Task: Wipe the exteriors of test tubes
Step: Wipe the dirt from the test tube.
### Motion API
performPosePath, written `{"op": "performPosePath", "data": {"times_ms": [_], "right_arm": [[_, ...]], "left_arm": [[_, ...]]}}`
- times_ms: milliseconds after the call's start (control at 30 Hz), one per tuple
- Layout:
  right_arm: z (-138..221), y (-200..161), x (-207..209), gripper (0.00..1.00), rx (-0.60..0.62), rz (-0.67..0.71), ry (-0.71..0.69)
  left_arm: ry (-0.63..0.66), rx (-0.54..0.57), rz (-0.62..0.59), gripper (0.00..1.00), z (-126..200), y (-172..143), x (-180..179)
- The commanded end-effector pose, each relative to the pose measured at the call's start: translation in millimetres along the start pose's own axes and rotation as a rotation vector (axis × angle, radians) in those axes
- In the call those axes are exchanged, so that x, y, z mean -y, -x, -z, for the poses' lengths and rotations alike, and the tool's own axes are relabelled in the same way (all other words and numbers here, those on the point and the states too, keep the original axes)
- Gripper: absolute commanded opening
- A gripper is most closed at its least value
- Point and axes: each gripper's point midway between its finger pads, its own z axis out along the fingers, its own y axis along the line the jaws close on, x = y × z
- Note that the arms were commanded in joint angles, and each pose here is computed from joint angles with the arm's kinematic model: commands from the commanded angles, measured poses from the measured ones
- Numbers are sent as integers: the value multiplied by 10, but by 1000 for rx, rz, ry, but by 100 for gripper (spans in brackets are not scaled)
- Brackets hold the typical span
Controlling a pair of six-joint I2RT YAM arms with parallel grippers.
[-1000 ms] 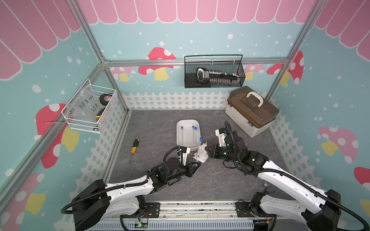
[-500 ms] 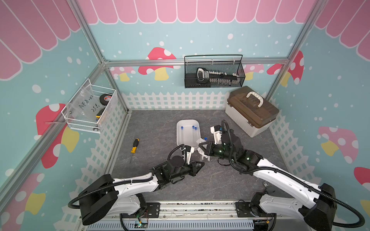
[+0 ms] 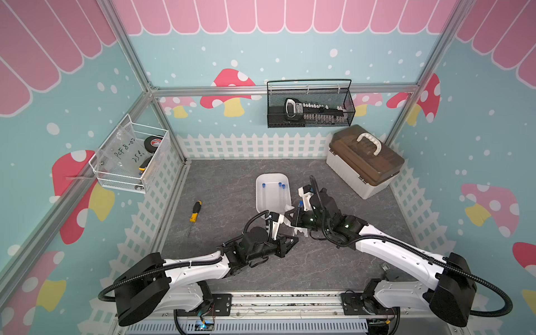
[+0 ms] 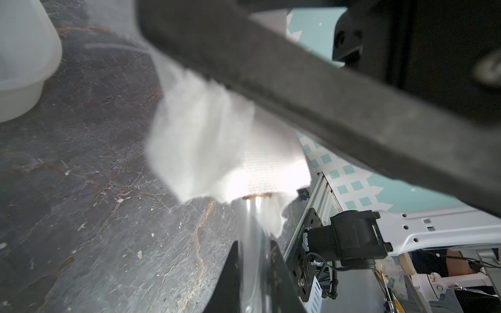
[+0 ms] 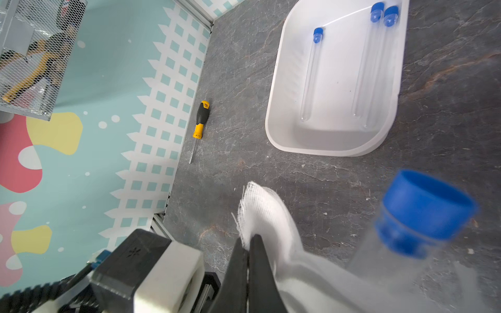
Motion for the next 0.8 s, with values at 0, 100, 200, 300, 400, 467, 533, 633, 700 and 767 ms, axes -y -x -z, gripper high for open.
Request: {"op": "performPosePath", "data": {"times_ms": [0,100,200,300,400,467,533,633,700,767], "right_arm": [[-15,-30,-3,6,-11,5,-5],[12,-17,-11,24,-7,10,-8],[47,6,-46,33,-3,12,-1],[90,46,-96,36,5,20,7],[128,75,-134,36,11,24,12],[172,112,-189,36,21,24,26],[233,162,-260,37,35,27,45],[351,250,-368,37,60,36,65],[430,290,-410,37,72,42,69],[517,287,-406,37,71,44,58]], "left_arm": [[-50,30,-15,8,23,106,176],[-51,39,-8,8,27,110,167],[-52,48,0,8,34,112,156],[-49,52,8,8,36,101,129],[-46,57,13,8,40,98,113],[-42,59,14,8,41,95,100],[-35,59,16,8,39,86,78],[-29,54,20,8,26,67,54],[-28,53,21,8,16,62,46],[-26,54,22,8,12,64,40]]}}
